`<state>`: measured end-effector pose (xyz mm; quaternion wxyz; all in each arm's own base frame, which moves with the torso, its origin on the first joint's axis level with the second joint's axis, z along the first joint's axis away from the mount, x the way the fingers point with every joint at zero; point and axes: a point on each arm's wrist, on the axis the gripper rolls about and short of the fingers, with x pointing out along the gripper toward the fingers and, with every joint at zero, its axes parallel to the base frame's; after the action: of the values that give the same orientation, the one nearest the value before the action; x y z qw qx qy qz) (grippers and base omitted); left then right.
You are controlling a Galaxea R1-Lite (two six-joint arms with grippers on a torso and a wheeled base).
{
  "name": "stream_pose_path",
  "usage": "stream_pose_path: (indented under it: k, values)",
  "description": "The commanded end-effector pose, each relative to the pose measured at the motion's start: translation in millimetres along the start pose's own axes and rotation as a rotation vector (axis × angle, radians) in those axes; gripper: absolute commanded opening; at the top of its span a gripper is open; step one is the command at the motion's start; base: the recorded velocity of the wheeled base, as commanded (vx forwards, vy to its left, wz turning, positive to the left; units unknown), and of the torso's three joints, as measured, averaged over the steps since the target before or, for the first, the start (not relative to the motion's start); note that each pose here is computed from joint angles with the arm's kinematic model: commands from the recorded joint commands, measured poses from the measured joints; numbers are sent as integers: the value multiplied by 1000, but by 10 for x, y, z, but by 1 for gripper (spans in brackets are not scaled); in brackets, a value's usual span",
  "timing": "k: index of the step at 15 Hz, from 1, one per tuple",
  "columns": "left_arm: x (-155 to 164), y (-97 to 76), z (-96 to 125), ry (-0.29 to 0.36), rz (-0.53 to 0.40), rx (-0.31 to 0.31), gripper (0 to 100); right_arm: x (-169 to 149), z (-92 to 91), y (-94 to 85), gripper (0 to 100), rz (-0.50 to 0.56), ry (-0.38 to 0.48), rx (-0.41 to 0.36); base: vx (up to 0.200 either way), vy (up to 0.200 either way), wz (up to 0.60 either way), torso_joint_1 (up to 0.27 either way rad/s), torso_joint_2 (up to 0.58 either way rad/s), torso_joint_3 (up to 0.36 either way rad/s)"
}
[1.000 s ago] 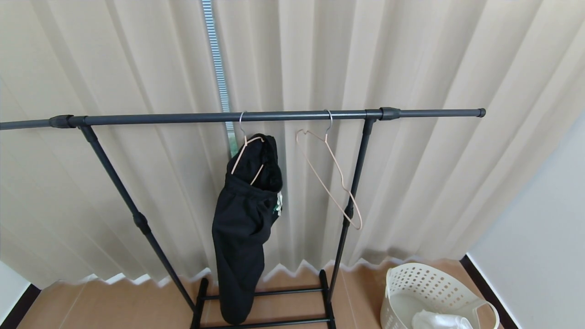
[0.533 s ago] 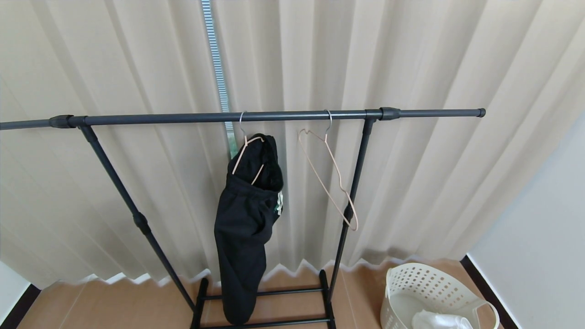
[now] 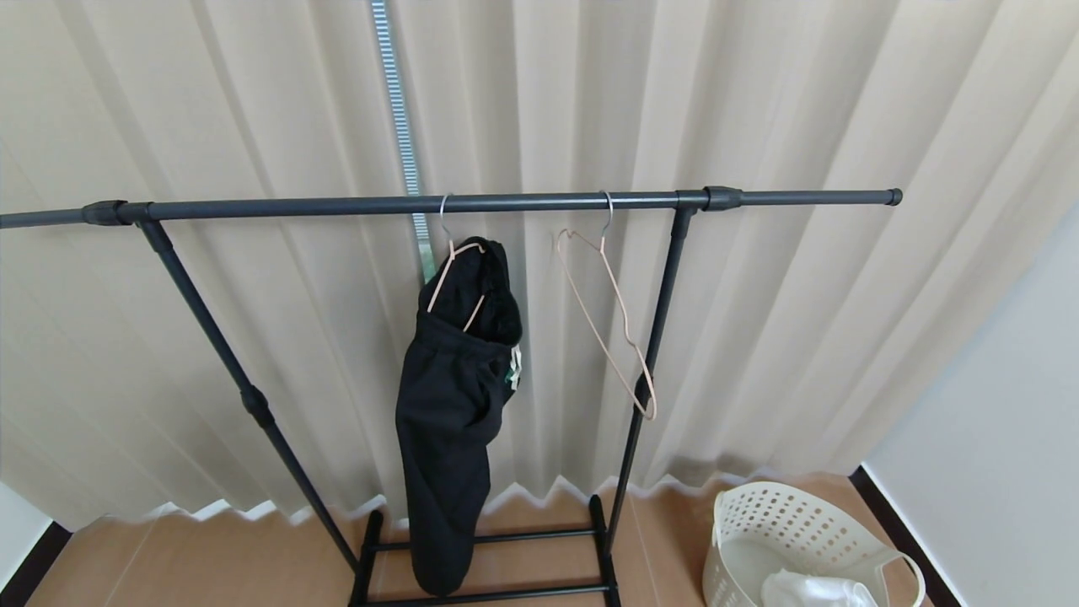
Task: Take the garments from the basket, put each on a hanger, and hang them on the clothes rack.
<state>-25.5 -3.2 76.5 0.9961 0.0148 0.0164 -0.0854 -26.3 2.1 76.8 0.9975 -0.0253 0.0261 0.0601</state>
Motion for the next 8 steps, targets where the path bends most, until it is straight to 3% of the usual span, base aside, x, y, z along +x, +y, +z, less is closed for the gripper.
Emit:
stream_pose_path:
  k: [1, 8]
  values:
    - [2, 0, -4, 3, 0, -1, 100, 0, -1, 0, 100, -1, 0, 0, 0, 0, 0, -139, 344, 178]
    - [2, 0, -2, 1, 0, -2, 100, 0, 1, 0, 100, -1, -2, 1, 0, 0, 0, -148, 346, 192]
